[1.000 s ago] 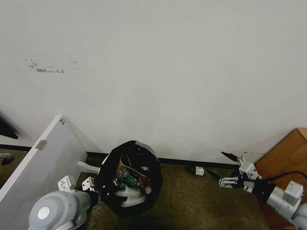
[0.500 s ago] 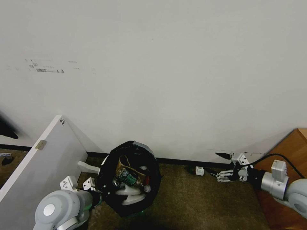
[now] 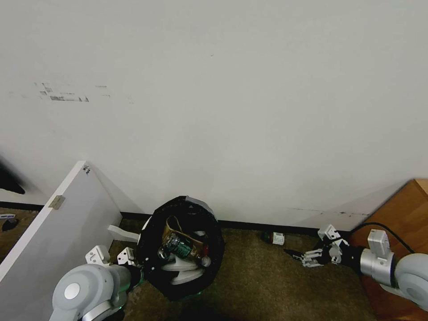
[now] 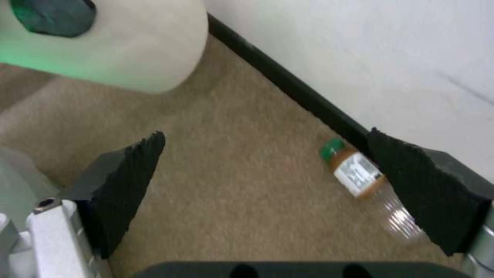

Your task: Pick up the trash bin and place the garbage on the floor into it.

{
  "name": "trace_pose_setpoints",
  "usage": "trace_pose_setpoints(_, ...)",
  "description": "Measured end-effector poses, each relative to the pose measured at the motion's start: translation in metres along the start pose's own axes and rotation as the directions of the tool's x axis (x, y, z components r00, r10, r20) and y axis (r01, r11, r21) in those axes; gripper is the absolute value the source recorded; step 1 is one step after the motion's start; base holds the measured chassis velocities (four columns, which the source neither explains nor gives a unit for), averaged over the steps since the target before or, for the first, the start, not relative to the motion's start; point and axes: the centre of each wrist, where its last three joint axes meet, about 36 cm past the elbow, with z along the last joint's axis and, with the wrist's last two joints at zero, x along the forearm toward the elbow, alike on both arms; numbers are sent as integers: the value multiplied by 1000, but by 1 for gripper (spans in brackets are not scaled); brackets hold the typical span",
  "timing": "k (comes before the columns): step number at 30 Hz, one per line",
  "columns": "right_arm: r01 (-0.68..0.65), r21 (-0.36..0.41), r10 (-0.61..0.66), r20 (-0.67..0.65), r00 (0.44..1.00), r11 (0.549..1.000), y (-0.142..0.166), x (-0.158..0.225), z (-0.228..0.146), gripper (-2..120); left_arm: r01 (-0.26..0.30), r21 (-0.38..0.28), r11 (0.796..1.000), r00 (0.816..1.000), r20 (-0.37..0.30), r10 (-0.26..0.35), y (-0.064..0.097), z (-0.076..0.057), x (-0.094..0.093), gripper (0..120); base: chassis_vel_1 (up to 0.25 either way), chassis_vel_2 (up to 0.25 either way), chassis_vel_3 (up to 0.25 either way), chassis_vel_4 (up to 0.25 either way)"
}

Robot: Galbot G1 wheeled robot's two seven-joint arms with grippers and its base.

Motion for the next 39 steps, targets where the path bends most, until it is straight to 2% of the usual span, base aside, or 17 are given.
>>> trace_pose_setpoints(3, -1, 1, 1, -17, 1000, 1000, -5, 0, -2, 100, -1, 2, 1000, 1000, 0, 1, 0, 0, -1, 0, 0, 0, 0, 0)
trace_pose_setpoints(12, 43, 76, -35, -112, 993, 996, -27, -12, -23, 100, -11, 4, 1000, 1000, 7, 11, -1, -1, -2, 0, 0, 0, 0, 0)
trace_pose_setpoints(18, 102, 123, -81, -171, 982, 987, -33, -33, -38, 100, -15, 4, 1000, 1000, 12, 15, -1, -3, -2, 0, 0, 0, 0, 0)
trace_pose_setpoints(20, 141, 140, -112, -199, 974, 980, -32, -50, -43, 100, -18, 11, 1000, 1000, 16, 17, -1, -5, -4, 0, 0, 0, 0, 0)
trace_pose_setpoints(29, 220, 144, -179, -257, 950, 965, -21, -86, -41, 100, -24, 13, 1000, 999, 29, 24, 0, -4, -4, 0, 0, 0, 0, 0)
trace_pose_setpoints(39, 228, 162, -175, -288, 942, 960, -31, -95, -43, 100, -36, 18, 999, 998, 44, 35, 1, 2, -4, 0, 0, 0, 0, 0)
